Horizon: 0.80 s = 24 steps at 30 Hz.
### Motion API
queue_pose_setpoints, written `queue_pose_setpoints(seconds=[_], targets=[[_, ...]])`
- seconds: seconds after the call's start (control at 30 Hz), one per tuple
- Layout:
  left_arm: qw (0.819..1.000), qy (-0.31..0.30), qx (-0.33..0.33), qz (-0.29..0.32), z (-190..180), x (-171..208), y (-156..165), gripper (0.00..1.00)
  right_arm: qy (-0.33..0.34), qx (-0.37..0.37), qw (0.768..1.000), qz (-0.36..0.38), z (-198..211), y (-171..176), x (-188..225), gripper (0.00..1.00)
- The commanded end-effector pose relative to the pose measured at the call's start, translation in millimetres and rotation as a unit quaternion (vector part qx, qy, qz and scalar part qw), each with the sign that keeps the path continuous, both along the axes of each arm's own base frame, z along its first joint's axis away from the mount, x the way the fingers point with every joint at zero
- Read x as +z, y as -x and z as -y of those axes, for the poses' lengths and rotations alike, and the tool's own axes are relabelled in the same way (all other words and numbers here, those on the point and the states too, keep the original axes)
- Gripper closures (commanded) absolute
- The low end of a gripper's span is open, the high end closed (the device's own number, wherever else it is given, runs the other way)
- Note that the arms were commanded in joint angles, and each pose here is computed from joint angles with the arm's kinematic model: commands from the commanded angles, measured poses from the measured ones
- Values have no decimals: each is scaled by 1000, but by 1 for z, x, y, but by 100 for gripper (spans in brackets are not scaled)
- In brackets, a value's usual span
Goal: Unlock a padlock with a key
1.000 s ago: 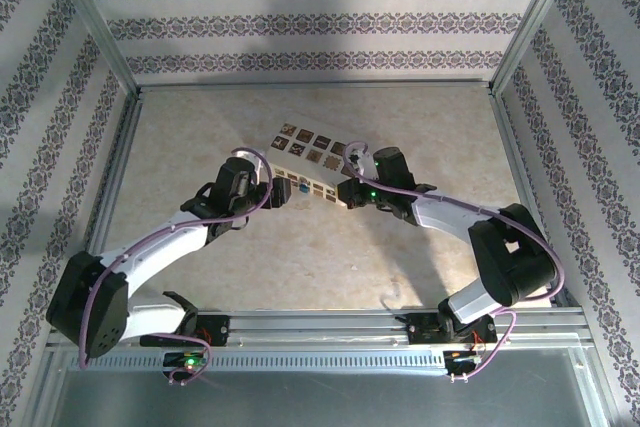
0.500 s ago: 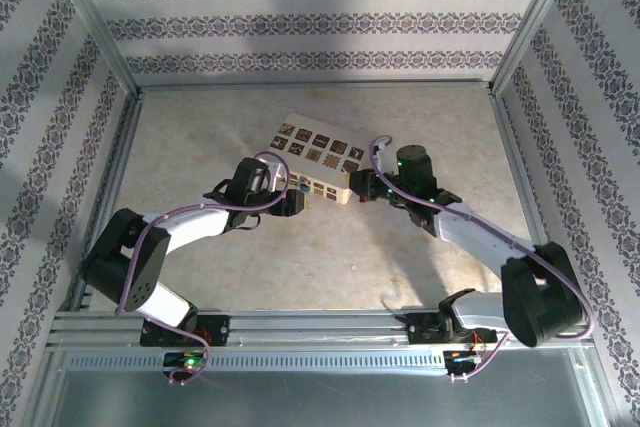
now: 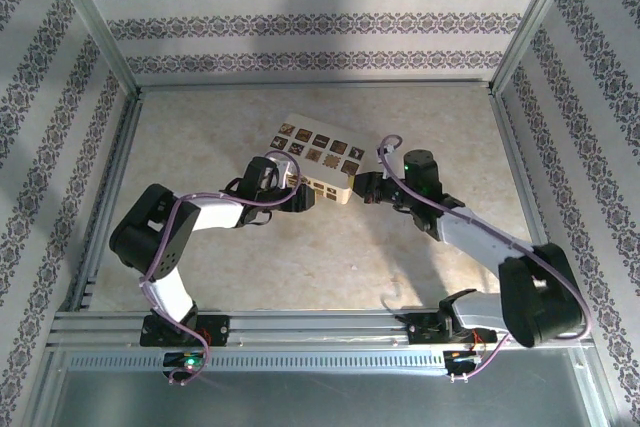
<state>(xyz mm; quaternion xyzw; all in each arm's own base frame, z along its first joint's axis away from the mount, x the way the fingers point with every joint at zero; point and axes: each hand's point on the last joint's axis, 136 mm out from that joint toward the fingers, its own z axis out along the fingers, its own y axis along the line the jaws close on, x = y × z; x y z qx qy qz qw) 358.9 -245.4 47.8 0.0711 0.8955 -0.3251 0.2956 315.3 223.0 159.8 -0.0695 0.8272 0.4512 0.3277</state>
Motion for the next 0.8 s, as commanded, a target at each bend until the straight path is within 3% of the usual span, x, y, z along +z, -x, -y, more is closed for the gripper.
queue_pose_setpoints(seconds=[0.0,0.23,0.47,0.77], targets=[[999,38,6,33,7,16,-18,23,-37,18,999,27,-17,-21,26,100],[999,39,10,34,5,11,-20,24,-48,31,998,15,-44,-61,17,100],[998,35,23,45,-4,12,-27,24,-25,17,999,-24,-55,-93,-25,100],[999,29,11,45,-1,11,-32,25,9,4,997,-70,-48,-84,-67,100]])
